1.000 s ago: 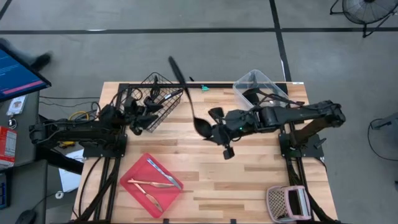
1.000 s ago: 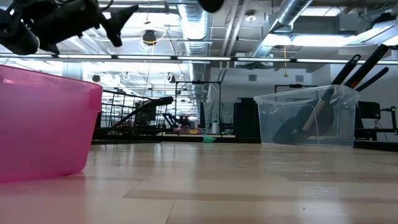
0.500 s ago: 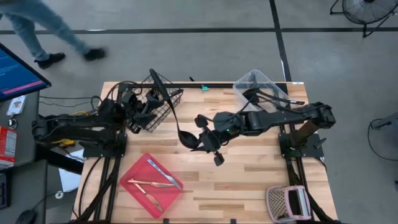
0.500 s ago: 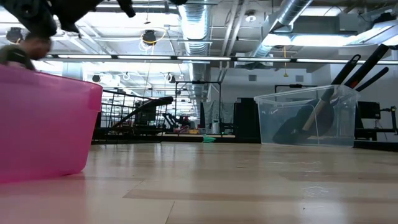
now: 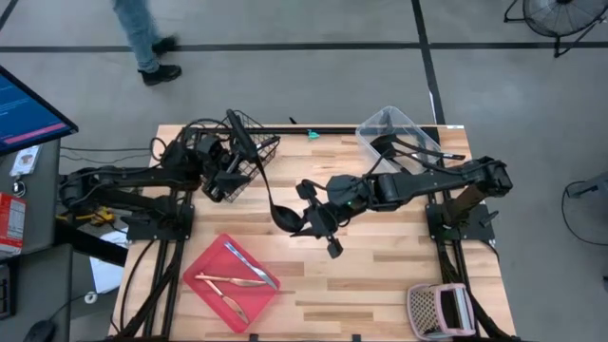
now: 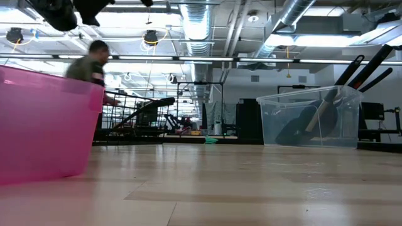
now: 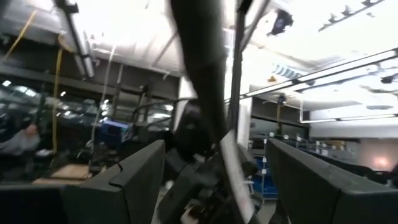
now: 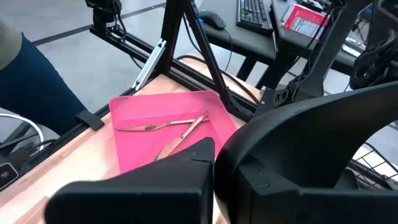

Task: Pick & Place Kitchen Items
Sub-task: Put the black serving spoon into the wire basket

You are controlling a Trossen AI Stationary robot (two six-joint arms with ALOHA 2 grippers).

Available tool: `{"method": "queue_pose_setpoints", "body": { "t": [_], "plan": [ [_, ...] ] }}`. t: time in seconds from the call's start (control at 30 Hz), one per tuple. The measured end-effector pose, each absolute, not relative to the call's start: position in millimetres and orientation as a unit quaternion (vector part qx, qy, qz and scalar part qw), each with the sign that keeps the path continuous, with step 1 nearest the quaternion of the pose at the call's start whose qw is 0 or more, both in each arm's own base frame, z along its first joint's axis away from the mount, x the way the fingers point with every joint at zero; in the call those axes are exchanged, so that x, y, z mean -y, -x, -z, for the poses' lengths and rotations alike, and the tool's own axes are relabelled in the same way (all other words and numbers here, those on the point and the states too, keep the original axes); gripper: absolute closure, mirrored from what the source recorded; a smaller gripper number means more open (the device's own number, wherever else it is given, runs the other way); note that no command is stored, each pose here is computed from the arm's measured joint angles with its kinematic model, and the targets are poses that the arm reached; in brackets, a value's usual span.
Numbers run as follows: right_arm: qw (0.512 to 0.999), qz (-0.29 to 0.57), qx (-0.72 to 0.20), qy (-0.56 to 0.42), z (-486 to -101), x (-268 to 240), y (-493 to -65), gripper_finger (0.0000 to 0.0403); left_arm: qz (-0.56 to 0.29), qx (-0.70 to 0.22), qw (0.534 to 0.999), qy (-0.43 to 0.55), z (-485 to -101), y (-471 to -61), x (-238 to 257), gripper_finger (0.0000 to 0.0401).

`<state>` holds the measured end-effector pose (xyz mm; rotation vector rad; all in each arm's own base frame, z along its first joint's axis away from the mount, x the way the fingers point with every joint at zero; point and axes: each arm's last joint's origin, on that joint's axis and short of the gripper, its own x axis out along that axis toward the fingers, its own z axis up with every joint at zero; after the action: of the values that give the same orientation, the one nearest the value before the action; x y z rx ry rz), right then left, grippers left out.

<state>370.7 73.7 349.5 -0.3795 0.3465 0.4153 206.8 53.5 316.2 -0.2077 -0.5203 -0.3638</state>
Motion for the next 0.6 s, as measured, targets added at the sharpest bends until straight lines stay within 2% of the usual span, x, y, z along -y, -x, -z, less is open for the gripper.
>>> {"method": "queue_pose_setpoints", "body": {
  "t": [0.23,0.6],
  "plan": [
    [0.946,-0.204,-0.168,0.187,-349.9,-73.8,-370.9,0.0387,0.195,0.264,0.940,0.092,-326.5,-207.8,-53.1,0.0139],
    [0.947,-0.203,-0.168,0.182,-350.1,-73.8,-371.0,0.0384,0.206,0.241,0.942,0.110,-321.7,-227.4,-56.3,0.0139]
  ]
}}
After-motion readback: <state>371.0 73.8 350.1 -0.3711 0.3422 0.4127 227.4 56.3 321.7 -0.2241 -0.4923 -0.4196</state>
